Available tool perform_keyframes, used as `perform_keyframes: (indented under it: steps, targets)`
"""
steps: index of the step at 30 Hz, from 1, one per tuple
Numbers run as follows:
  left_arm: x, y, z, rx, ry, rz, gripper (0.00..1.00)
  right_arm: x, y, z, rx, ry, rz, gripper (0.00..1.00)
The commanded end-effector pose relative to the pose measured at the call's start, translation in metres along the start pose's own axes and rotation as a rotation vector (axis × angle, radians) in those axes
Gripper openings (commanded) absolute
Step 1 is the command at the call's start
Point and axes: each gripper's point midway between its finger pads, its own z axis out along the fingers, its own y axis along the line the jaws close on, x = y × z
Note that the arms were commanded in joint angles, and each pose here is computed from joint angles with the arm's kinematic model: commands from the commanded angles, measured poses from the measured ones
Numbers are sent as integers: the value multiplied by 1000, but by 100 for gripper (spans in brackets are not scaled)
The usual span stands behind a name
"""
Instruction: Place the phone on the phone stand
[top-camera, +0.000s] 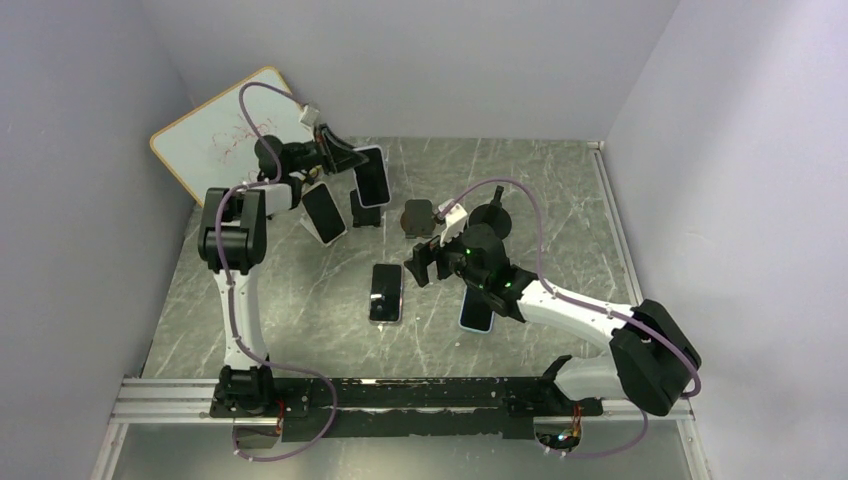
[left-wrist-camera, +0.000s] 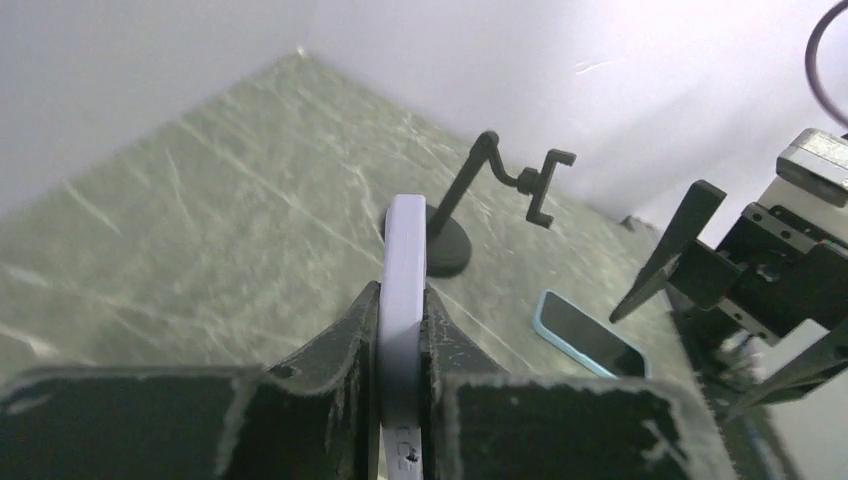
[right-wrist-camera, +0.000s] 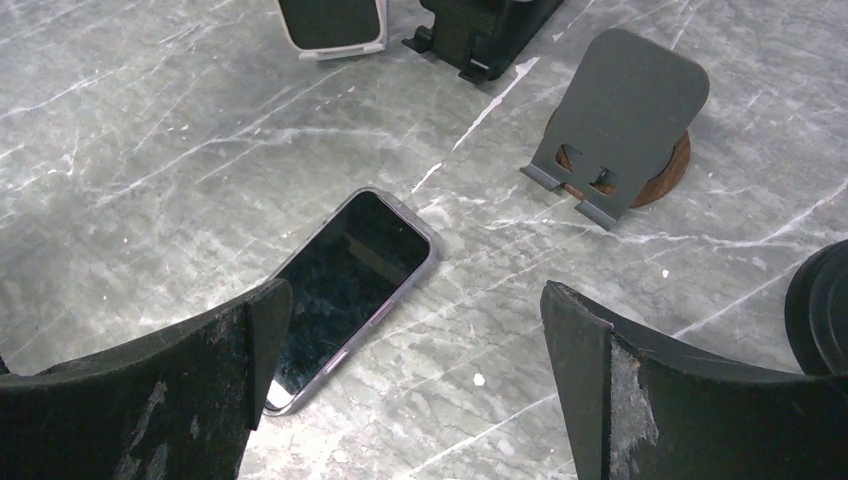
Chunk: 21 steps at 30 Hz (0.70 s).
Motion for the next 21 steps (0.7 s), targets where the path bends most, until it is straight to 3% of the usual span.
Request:
perform_keyframes:
  steps: [1, 11, 21]
  targets:
    - [-17, -29, -17, 120, -60, 113, 5, -13, -2, 3, 8, -26, -15, 100]
    - [-21, 10, -46, -73, -14, 145, 5, -7, -2, 9, 4, -7, -18, 100]
    - [-1, 24, -43, -74, -41, 86, 5, -2, -3, 11, 8, 2, -17, 100]
